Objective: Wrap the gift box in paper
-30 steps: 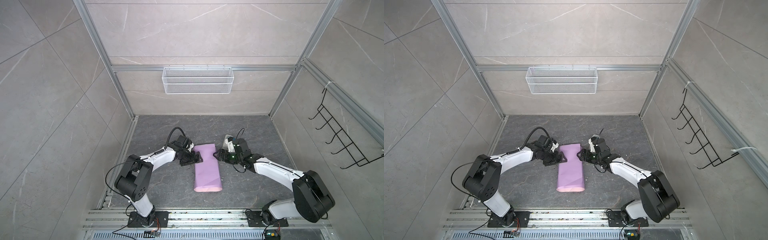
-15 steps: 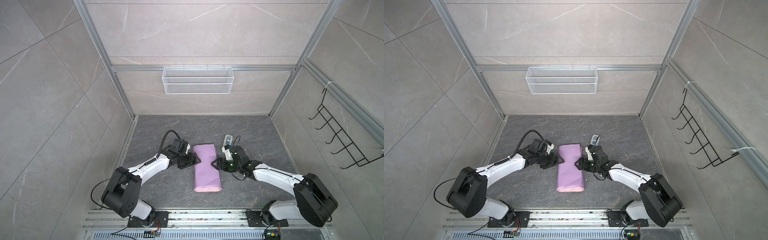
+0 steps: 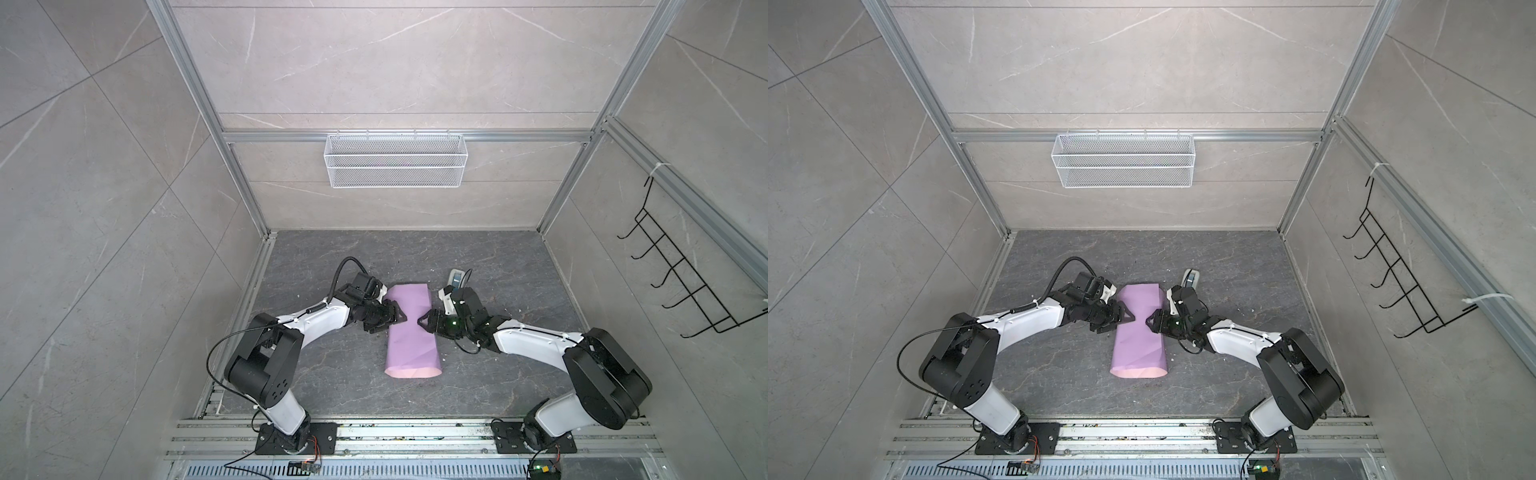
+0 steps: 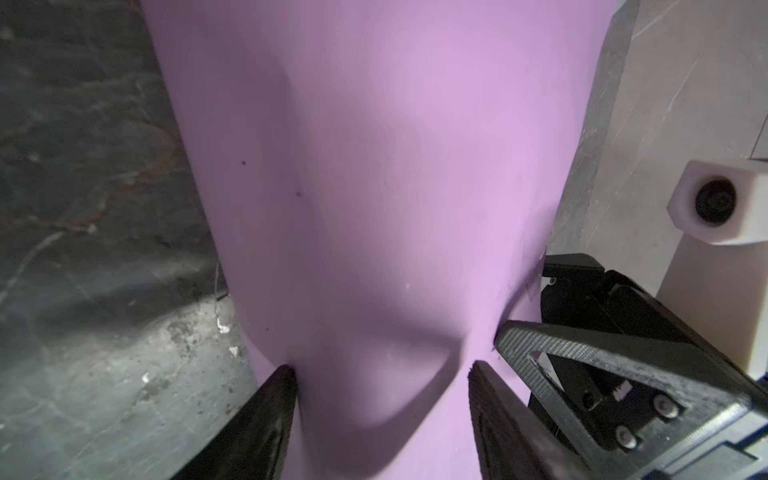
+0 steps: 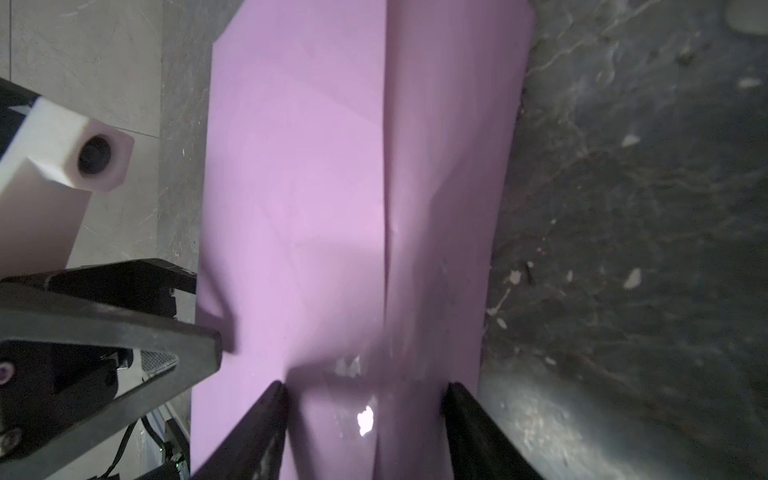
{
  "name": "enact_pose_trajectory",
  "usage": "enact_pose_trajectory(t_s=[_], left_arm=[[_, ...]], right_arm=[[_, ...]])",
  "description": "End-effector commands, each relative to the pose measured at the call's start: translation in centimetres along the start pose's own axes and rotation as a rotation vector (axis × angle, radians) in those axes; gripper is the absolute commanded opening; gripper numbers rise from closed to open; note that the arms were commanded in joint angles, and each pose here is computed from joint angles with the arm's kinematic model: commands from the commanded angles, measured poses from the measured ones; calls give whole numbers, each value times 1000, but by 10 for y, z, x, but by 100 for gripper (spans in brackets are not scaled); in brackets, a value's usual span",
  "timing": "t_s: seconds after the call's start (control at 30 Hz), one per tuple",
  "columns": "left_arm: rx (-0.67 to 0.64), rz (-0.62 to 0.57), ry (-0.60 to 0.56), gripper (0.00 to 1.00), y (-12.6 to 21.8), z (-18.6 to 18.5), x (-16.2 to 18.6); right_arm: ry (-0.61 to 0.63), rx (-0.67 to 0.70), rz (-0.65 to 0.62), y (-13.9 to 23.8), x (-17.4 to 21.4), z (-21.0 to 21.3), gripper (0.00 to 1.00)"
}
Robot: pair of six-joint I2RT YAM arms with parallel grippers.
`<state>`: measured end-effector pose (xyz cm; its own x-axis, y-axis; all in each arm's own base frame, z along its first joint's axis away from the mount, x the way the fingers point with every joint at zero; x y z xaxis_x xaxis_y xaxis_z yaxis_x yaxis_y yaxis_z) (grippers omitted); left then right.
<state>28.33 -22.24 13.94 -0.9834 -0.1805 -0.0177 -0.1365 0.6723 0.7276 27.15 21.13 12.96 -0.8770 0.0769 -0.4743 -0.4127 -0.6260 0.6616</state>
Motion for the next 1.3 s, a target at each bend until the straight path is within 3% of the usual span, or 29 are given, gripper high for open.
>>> enact_pose_trajectory(t_s=[0.0, 0.27, 0.4, 0.6, 0.77, 1.07, 1.27], left_arm=[[49, -38, -26, 71, 0, -15, -22], [50, -129, -63, 82, 20, -19, -49], [62, -169, -113, 85, 38, -12, -27], [68, -196, -253, 87, 49, 10, 32], [27, -157, -289, 84, 35, 22, 50], [-66, -138, -307, 71, 12, 28, 49], [-100, -134, -304, 69, 6, 36, 47]], right_arm=[[35, -3, -53, -5, -25, 6, 62], [80, 43, -62, 3, -58, -3, 74], [148, 66, -32, 27, -44, -3, 78], [265, 60, 53, 47, 9, 12, 82], [311, 62, 111, 33, 31, 18, 82], [342, 139, 141, 12, 40, 4, 70], [372, 196, 131, 14, 41, -3, 71]])
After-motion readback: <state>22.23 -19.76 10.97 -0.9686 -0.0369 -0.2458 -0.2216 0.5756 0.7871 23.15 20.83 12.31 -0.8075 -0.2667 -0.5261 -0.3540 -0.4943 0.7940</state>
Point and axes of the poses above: each gripper's point midway between its finger pads, its own y axis back along the fingers, its own z axis along the line the jaws close on, x = y × z, the point moved 8 cm from there along y, back along the fingers, and after that the axes turned 9 degrees about y, right-handed, at the moved point
